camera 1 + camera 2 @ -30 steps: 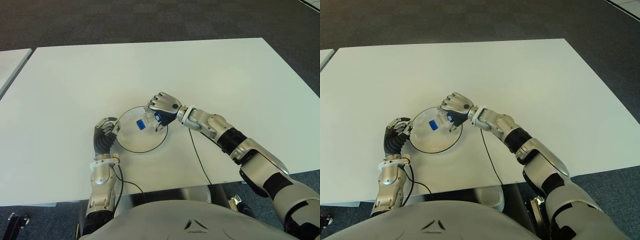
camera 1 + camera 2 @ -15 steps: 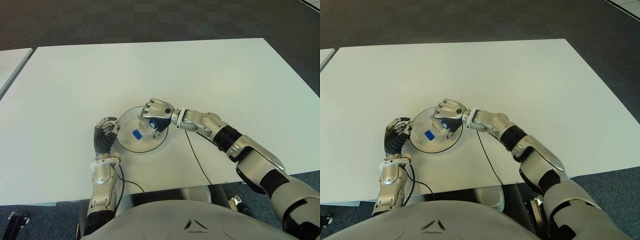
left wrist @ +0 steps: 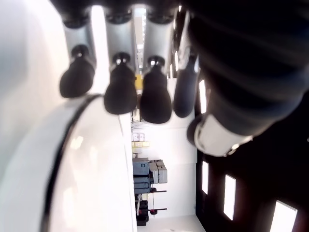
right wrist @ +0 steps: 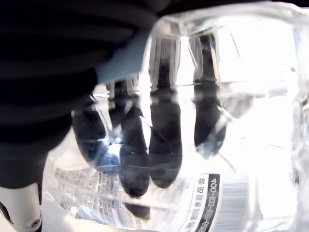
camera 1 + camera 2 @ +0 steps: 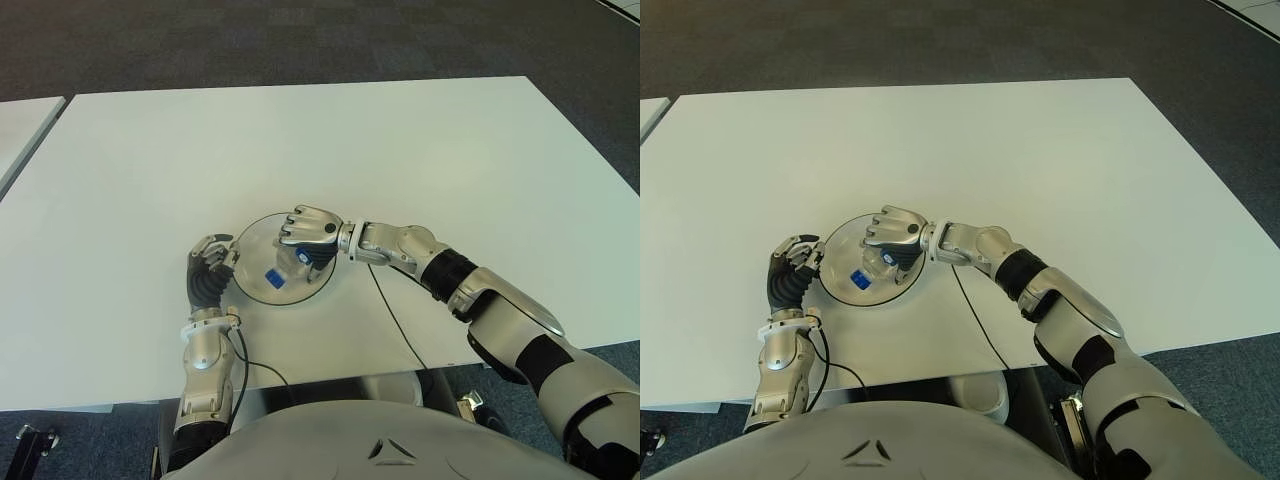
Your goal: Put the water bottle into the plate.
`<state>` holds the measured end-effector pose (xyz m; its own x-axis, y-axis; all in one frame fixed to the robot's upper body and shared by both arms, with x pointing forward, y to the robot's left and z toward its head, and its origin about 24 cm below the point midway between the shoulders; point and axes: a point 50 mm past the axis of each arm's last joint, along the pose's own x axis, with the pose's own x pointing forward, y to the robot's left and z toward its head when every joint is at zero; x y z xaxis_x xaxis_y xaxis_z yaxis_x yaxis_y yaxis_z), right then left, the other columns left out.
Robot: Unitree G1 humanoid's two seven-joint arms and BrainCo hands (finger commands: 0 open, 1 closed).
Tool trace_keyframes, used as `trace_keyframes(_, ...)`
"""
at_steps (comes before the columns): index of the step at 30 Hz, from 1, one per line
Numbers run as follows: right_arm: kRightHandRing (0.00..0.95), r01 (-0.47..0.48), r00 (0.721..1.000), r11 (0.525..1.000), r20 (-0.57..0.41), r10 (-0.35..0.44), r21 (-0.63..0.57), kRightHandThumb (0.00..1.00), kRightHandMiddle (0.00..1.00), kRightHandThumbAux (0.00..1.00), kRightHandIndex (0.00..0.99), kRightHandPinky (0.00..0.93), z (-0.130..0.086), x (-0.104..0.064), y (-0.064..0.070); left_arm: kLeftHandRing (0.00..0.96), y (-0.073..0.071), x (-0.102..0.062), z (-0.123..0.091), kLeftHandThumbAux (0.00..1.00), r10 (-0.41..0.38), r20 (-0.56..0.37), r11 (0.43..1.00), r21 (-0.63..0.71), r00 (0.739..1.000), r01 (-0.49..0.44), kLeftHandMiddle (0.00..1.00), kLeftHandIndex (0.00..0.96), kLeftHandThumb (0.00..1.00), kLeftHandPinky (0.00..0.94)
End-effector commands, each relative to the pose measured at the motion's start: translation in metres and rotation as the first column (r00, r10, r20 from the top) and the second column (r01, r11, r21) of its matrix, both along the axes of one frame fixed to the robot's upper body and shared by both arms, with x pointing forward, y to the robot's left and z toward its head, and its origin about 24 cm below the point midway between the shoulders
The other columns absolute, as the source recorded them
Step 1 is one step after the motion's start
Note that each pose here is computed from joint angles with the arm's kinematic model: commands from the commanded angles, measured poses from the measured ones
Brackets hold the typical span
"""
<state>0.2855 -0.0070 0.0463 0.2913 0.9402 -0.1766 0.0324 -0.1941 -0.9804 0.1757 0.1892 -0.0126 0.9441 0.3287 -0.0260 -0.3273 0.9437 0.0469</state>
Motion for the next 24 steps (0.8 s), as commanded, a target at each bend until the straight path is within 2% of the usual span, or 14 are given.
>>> trace_keyframes(1, 0.878, -0.034, 0.999, 0.996, -0.04, 0.031, -0.085, 0.711, 0.901, 0.715, 0.44, 0.882, -0.009, -0.005, 0.003, 0.758, 0.0, -0.002, -0.005, 0.717, -0.017, -0.026, 1.0, -0.004, 1.0, 0.017, 0.752, 0.434, 0.701, 0.745)
trace_keyframes(12, 0.879, -0.061, 0.995, 0.987, -0.085, 0.048, -0.148, 0.71, 0.905, 0.716, 0.44, 0.887, -0.023, -0.01, 0.006, 0.762, 0.0, -0.002, -0.005, 0.717, -0.007, -0.009, 1.0, 0.001, 1.0, 0.007, 0.756, 0.434, 0.701, 0.747)
trace_keyframes(20, 0.879, -0.063, 0.995, 0.994, -0.084, 0.056, -0.087, 0.709, 0.899, 0.718, 0.439, 0.874, -0.04, -0.01, 0.002, 0.762, 0.001, -0.003, -0.005, 0.717, -0.009, -0.019, 1.0, 0.001, 1.0, 0.009, 0.755, 0.433, 0.7, 0.751)
trace_keyframes(22, 0.856, -0.084, 0.994, 0.994, -0.081, 0.078, -0.065, 0.709, 0.869, 0.718, 0.44, 0.837, -0.038, -0.01, 0.003, 0.764, 0.001, -0.004, -0.005, 0.717, -0.009, -0.019, 1.0, 0.002, 1.0, 0.009, 0.756, 0.433, 0.7, 0.755)
trace_keyframes(24, 0.768, -0.093, 0.993, 0.994, -0.083, 0.088, -0.06, 0.705, 0.789, 0.719, 0.436, 0.759, -0.04, -0.01, 0.002, 0.764, 0.001, -0.004, -0.005, 0.717, -0.009, -0.02, 1.0, 0.002, 1.0, 0.009, 0.756, 0.433, 0.7, 0.754)
